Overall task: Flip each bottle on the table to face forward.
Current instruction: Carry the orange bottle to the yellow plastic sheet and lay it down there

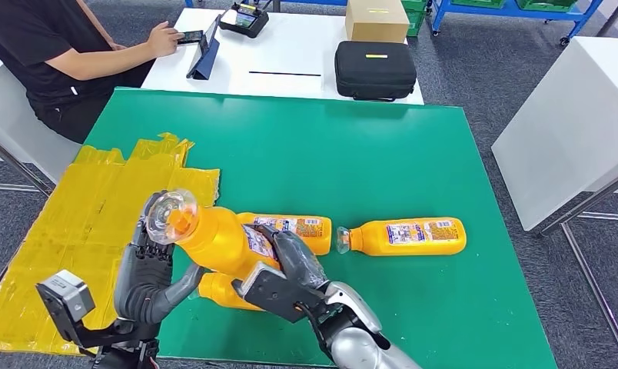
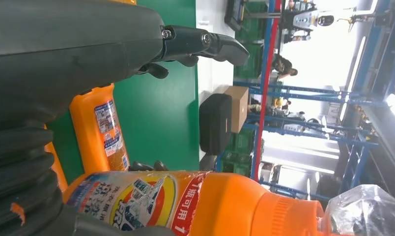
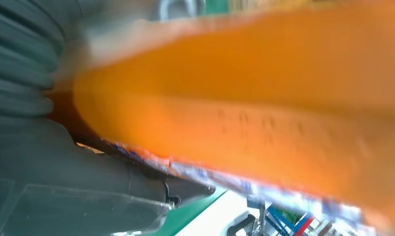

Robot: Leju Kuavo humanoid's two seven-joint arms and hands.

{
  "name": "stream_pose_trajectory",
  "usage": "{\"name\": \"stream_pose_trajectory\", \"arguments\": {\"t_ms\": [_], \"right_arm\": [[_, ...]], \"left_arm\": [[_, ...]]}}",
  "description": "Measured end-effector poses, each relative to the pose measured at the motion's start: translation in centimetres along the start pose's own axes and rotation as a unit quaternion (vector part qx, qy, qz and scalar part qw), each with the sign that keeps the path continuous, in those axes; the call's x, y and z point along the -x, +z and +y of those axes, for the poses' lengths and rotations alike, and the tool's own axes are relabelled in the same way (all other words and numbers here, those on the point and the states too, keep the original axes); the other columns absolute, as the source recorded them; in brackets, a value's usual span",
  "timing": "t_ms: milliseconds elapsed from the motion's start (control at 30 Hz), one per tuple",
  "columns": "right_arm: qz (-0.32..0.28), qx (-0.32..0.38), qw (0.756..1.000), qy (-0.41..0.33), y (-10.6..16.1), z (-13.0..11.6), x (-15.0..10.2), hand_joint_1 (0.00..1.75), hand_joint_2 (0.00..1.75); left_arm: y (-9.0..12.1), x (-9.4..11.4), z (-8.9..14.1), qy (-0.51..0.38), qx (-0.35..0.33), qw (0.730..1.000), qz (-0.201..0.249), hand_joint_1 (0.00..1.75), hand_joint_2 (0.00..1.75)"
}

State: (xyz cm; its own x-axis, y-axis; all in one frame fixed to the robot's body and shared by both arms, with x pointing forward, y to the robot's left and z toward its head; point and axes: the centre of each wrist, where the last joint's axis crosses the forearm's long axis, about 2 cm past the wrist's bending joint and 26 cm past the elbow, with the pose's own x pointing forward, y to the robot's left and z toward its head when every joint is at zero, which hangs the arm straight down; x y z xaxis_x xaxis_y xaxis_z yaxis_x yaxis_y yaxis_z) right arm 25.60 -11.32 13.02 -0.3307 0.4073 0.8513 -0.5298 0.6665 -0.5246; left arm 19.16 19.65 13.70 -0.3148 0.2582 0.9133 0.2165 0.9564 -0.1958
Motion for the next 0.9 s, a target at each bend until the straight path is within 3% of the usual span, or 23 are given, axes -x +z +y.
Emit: {"name": "stream_pose_trajectory", "arguments": {"t_ms": [233,500,867,900], "right_arm": [[-0.001,-0.037,0.999,0.029,-1.9,0.8,-0.2,1.75,1.75],[-0.009,-0.059,0.997,0.042,-4.0,1.8,-2.2,1.75,1.75],[-0.006,-0.048,0.998,0.038,-4.5,1.9,-3.1,1.75,1.75],[-0.007,-0.048,0.998,0.037,-4.5,1.9,-3.2,1.75,1.75]], "left_arm": [[0.0,-0.3,-0.1,0.015,0.005,1.000,0.003,0.00,1.75],[-0.9,-0.5,-0.6,0.050,0.034,0.998,0.011,0.00,1.75],[-1.6,-0.7,-0.3,0.048,0.040,0.998,0.003,0.01,1.75],[-1.7,-0.7,-0.3,0.047,0.041,0.998,0.002,0.41,1.75]]}}
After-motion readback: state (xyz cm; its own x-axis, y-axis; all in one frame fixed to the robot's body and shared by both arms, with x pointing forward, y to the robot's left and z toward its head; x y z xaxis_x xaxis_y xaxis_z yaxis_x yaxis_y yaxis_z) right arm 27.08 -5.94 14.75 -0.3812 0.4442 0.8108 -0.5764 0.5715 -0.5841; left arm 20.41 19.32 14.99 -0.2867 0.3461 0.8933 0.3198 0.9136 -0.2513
